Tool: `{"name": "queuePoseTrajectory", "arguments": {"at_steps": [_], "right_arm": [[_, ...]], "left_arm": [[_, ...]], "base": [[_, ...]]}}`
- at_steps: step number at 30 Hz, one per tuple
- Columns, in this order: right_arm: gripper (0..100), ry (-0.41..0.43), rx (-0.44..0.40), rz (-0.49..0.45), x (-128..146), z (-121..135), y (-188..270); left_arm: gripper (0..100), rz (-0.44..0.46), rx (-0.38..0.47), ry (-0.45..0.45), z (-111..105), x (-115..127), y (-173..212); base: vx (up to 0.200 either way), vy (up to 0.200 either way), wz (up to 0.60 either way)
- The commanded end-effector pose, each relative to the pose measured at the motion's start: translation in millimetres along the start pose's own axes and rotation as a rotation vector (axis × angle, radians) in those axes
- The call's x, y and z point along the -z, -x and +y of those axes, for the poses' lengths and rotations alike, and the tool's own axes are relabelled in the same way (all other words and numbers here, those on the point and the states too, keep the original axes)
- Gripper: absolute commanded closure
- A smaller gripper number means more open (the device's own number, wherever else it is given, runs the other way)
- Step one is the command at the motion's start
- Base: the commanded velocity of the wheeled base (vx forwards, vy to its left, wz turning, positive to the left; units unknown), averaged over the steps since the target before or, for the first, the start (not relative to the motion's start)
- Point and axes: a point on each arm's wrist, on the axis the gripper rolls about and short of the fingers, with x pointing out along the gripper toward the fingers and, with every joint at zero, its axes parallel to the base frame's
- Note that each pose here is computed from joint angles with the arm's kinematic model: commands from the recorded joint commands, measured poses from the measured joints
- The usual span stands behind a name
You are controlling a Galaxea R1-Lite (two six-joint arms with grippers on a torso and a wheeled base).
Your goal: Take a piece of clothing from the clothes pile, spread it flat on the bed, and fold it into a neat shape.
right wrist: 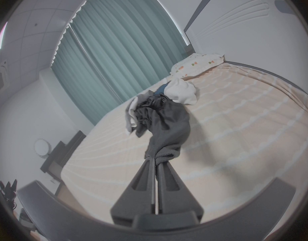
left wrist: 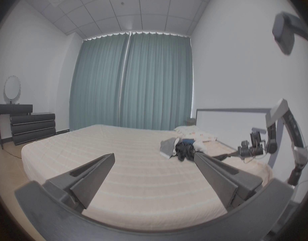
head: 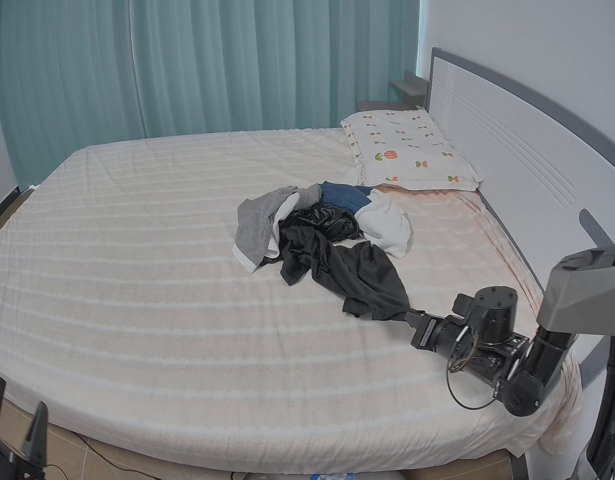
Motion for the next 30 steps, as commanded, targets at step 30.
{"name": "queuePoseTrajectory", "arguments": {"at_steps": [30], "right_arm": [[100,-0.037,-0.347,-0.112,-32.7,52.1,125.3]], "left_arm": [[0,0.639,0.503,-0.126,-126.6,16.1,-266.6]], "base": [[0.0,0.0,0.0]]}}
